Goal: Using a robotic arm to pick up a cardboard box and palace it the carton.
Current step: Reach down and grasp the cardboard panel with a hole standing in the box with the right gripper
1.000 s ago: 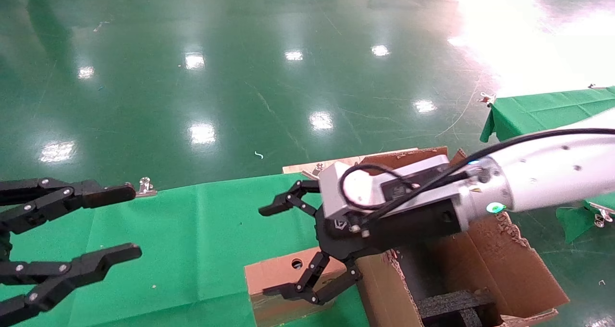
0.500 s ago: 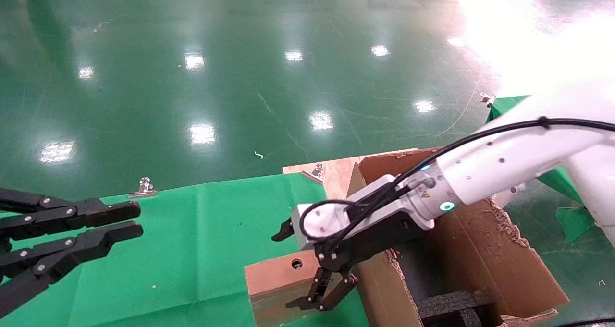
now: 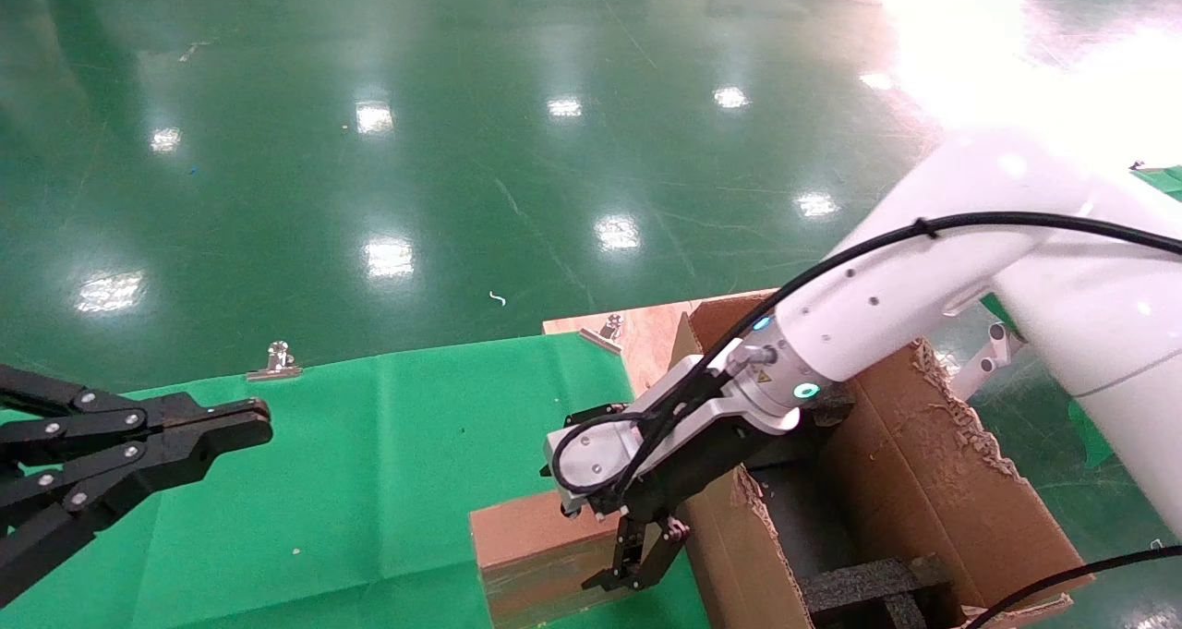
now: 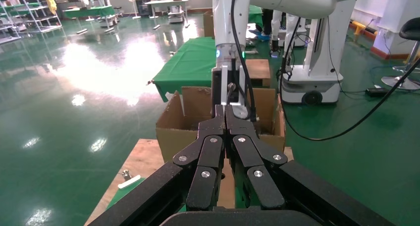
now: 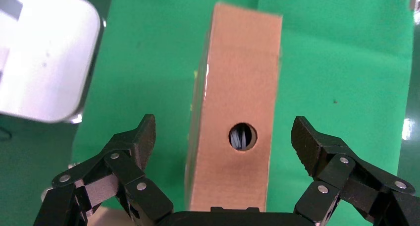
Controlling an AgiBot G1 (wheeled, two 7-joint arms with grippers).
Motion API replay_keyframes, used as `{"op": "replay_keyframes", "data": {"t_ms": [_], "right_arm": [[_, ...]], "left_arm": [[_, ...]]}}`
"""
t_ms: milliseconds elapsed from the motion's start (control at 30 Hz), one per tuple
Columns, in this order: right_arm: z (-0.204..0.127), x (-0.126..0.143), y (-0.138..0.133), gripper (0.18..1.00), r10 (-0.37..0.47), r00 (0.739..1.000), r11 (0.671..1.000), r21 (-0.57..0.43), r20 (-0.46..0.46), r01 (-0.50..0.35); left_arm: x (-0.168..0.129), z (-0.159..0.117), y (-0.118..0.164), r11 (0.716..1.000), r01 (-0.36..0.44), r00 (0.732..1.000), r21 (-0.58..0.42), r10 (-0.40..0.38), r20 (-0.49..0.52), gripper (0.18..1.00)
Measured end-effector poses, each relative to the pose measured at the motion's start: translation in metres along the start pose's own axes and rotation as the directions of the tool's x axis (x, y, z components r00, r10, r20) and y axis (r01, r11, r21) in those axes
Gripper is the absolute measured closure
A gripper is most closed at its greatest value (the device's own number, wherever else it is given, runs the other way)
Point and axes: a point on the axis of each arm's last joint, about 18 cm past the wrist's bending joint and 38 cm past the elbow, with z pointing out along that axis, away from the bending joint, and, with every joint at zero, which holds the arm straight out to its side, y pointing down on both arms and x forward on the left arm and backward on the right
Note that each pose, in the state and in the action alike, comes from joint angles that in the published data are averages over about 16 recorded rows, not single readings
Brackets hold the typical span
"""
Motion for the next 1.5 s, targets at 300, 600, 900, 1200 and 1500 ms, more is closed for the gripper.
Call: {"op": "replay_keyframes", "data": {"t_ms": [300,600,900,1200,1500], "right_arm": [[0.0097,0.006,0.0005,0.178,-0.03,0.999,0.998,-0.046,0.022,0.031],[0.0108,0.0069,0.0002,0.186,-0.032,0.999,0.998,-0.049,0.024,0.033],[0.0101,0.0061,0.0002,0.256,-0.033,0.999,0.998,-0.046,0.023,0.034],[0.0099,0.0057,0.0002,0.387,-0.033,0.999,0.998,-0.045,0.022,0.034],[0.0085,0.0062,0.0004,0.586,-0.03,0.999,0.998,-0.045,0.019,0.031]], "left_arm": [[0.0,0.0,0.0001,1.0,0.0,1.0,0.0,0.0,0.0,0.968],[-0.0001,-0.0001,0.0002,1.0,0.0,1.0,-0.001,0.0,0.001,0.878],[-0.0001,-0.0001,0.0002,1.0,0.0,1.0,0.0,0.0,0.001,0.717],[-0.0001,-0.0001,0.0001,1.0,0.0,1.0,0.0,0.0,0.001,0.493],[0.0,0.0,0.0,1.0,0.0,1.0,0.0,0.0,0.0,0.32]]}}
